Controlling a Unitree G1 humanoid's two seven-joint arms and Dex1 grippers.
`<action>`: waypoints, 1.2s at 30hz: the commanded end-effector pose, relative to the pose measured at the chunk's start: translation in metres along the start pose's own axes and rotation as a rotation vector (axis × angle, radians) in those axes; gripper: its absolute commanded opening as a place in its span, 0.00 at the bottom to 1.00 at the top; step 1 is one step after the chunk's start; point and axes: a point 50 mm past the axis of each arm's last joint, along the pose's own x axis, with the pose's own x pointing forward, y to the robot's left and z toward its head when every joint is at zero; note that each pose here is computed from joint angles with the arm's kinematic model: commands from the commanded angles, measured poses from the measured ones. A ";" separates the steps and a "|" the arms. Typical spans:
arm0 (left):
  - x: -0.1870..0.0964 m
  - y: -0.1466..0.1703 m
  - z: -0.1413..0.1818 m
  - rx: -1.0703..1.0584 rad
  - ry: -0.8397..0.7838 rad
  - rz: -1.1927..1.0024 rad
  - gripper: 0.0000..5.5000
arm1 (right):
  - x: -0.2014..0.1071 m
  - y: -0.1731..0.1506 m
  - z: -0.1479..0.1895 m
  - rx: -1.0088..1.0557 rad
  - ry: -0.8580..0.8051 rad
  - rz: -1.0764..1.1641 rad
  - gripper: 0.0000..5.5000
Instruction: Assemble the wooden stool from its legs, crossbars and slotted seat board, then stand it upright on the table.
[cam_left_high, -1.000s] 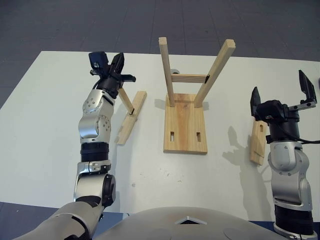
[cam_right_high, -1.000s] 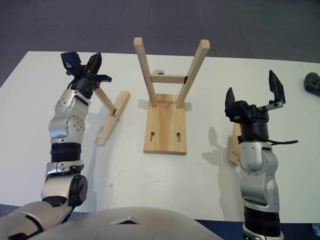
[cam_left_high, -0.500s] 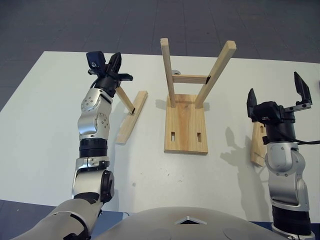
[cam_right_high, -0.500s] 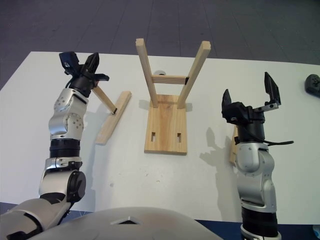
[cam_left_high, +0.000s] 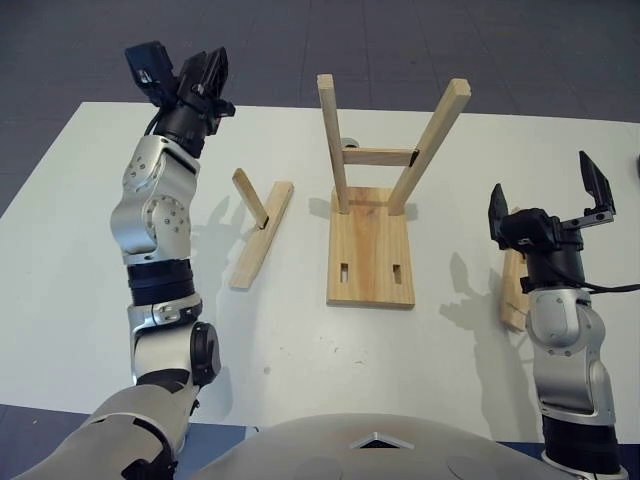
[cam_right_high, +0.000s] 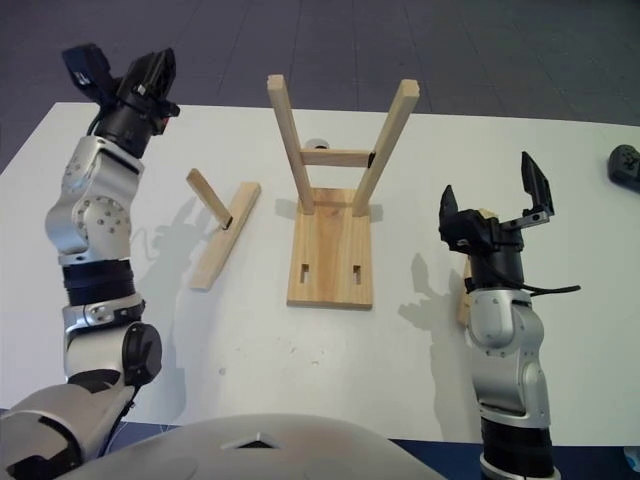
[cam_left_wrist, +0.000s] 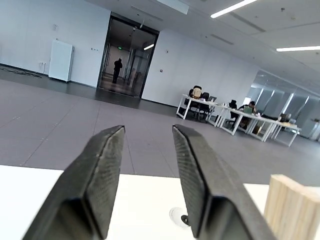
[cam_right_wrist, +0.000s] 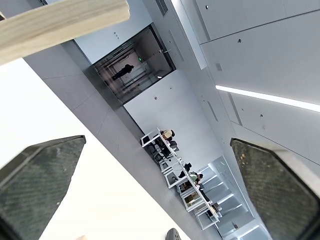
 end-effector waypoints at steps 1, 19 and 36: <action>-0.036 0.028 0.005 -0.060 0.096 0.034 0.48 | -0.012 -0.003 -0.012 -0.023 0.061 -0.005 0.98; -0.102 0.011 -0.082 0.053 0.822 -0.160 0.98 | -0.034 -0.009 -0.018 -0.040 0.125 -0.026 0.98; -0.100 0.014 -0.117 0.225 0.966 -0.096 0.63 | -0.026 -0.008 -0.014 -0.033 0.100 -0.024 0.98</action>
